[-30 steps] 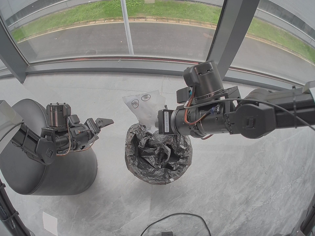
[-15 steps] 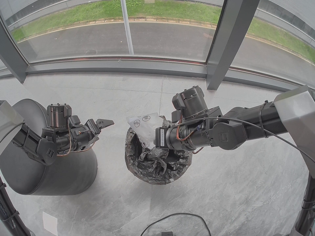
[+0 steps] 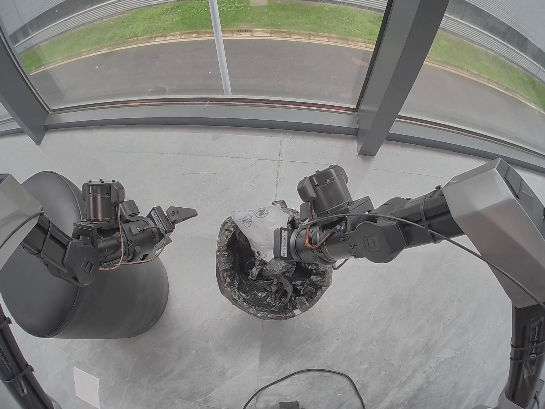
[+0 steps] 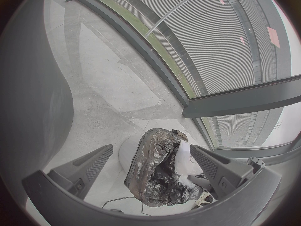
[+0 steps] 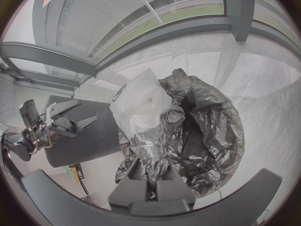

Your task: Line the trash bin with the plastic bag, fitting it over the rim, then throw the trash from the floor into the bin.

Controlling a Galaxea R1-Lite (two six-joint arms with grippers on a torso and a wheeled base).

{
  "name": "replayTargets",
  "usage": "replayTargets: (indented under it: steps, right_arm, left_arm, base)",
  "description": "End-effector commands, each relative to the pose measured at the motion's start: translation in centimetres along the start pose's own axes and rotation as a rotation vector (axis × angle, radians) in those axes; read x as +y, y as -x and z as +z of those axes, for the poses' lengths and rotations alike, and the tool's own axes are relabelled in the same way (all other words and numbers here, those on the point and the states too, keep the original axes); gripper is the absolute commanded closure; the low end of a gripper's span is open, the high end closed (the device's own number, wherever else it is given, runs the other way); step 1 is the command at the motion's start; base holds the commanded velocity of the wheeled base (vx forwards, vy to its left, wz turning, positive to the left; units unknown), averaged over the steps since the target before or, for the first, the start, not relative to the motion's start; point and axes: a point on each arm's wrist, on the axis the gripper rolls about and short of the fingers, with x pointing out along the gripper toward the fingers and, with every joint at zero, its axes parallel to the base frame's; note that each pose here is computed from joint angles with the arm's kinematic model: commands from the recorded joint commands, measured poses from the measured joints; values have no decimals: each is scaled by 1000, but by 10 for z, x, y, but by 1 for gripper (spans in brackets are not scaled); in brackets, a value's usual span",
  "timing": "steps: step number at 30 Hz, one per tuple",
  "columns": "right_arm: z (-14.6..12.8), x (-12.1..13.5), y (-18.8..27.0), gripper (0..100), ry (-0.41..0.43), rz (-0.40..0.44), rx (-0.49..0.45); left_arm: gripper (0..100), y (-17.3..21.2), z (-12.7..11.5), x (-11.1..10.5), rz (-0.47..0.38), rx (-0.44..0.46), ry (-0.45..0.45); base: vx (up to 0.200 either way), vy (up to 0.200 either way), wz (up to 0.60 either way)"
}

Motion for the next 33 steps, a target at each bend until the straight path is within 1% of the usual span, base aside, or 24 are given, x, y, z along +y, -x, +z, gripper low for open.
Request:
replayTargets:
  steps: [1, 8, 19, 20, 33]
  right_arm:
    - [-1, -7, -8, 100, -9, -14, 10]
    - [-6, -12, -17, 100, -12, -28, 28]
    - [-5, -14, -17, 100, -15, -32, 27]
    - [-4, -14, -17, 0, -16, -32, 25]
    - [0, -11, -11, 0, -15, -25, 7]
  left_arm:
    - [0, -1, -1, 1, 2, 2, 1]
    - [0, -1, 0, 1, 1, 1, 0]
    - [0, -2, -1, 2, 4, 5, 2]
    - [0, -2, -1, 2, 4, 5, 2]
    - [0, -2, -1, 1, 3, 3, 3]
  base:
    - [0, 0, 0]
    - [0, 0, 0]
    - [0, 0, 0]
    - [0, 0, 0]
    - [0, 0, 0]
